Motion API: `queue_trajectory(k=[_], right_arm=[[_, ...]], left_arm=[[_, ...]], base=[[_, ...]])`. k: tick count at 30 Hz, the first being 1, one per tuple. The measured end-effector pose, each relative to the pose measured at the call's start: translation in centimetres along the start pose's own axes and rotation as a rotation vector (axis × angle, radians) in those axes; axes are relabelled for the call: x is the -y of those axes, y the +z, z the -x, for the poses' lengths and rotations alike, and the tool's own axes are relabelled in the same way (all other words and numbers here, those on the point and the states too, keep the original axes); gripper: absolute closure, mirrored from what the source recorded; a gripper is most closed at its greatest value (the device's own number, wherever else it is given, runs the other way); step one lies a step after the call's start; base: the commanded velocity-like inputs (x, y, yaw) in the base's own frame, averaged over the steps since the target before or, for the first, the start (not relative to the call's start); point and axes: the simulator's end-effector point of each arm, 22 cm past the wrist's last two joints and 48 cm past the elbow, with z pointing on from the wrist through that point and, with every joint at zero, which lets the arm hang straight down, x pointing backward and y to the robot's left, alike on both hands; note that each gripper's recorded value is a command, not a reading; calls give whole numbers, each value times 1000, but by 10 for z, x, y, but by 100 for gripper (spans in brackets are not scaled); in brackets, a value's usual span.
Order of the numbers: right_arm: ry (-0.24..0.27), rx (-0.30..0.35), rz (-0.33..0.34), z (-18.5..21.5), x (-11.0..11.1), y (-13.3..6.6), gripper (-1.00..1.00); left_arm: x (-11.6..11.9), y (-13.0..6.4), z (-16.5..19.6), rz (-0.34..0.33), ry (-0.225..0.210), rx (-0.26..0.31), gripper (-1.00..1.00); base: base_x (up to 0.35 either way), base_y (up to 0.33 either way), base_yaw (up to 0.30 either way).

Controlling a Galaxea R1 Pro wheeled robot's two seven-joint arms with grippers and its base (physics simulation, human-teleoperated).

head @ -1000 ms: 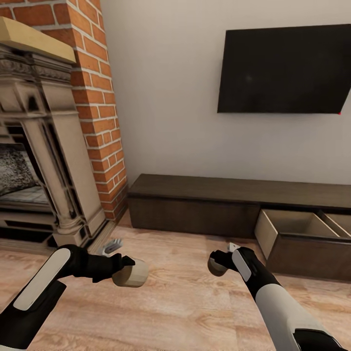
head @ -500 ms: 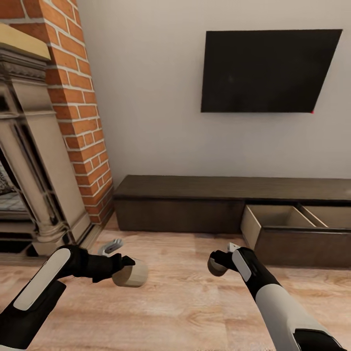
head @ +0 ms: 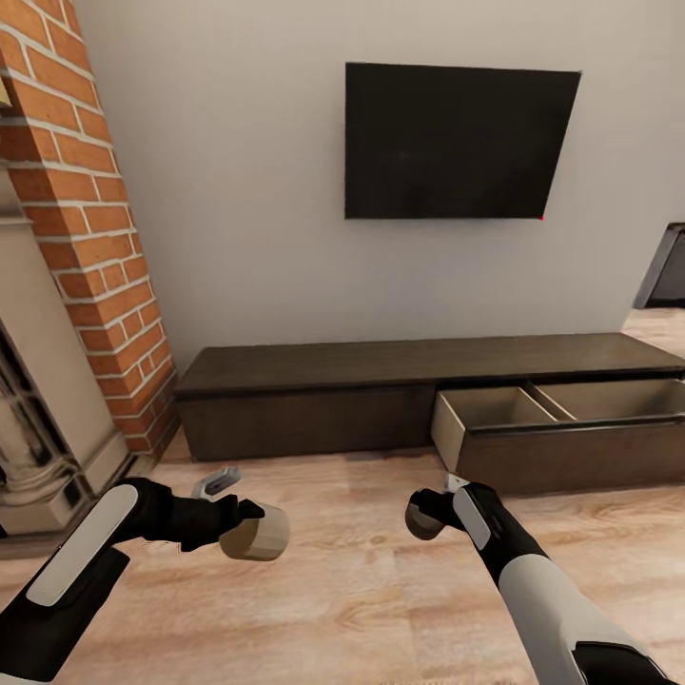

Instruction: Place each of the two pumpkins and all three candles from the living room inside a cabinet in the living room (use any cabinet), then make sure every cabinet is closed, and position the cauldron so it is next to a table in the living room.

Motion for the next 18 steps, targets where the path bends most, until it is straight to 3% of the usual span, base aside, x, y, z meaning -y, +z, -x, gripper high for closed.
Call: queue_trajectory(k=[18], right_arm=[[0, 1, 0, 1, 0, 0, 100]], left_arm=[[2, 1, -2, 0, 0, -3, 100]], base=[[0, 0, -282]])
